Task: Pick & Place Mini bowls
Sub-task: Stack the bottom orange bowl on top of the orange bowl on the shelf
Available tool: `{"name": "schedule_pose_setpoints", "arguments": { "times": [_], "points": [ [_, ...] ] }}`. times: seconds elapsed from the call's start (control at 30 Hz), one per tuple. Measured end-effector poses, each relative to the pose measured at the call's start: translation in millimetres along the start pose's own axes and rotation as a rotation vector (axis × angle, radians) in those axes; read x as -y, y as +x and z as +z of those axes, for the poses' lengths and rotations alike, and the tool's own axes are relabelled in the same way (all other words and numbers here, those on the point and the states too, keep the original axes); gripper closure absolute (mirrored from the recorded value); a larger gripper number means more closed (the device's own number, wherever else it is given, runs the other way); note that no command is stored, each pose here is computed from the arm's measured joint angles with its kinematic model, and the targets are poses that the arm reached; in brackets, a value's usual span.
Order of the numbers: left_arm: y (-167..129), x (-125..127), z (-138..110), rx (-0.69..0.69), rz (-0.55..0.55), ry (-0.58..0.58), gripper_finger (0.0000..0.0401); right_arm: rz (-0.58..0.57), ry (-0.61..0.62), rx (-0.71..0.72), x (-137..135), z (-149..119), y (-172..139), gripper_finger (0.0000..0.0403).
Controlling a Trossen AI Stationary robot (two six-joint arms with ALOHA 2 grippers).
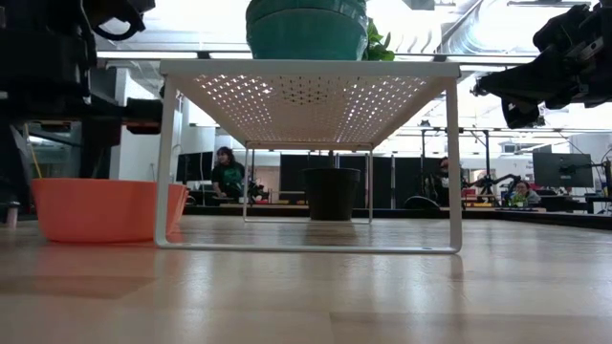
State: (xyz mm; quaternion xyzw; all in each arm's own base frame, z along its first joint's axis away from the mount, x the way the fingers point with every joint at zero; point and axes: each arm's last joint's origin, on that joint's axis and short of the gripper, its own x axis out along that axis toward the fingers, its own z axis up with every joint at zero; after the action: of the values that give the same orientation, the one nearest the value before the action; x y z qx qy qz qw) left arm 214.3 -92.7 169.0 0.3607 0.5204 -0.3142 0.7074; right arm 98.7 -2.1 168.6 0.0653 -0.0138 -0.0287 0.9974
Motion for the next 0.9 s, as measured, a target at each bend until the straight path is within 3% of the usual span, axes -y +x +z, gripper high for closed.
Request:
{"name": "schedule_pose_setpoints", "arguments": {
  "times": [0.3, 0.73, 0.9],
  "points": [
    [0.0, -0.3, -0.1, -0.003, 0.006, -0.001, 0.0251, 0.000, 0.000, 0.000, 0.0, 0.0, 0.0, 0.0402],
    [-0.1, 0.3, -0.9, -0.011, 0.000, 0.000, 0.0387, 0.000, 0.000, 0.000, 0.0, -0.1, 0.0, 0.0402],
    [-0.6, 0.7, -1.6, -0.019, -0.004, 0.000, 0.0395, 0.000, 0.000, 0.000, 0.0, 0.0, 0.0, 0.0402]
  ]
}}
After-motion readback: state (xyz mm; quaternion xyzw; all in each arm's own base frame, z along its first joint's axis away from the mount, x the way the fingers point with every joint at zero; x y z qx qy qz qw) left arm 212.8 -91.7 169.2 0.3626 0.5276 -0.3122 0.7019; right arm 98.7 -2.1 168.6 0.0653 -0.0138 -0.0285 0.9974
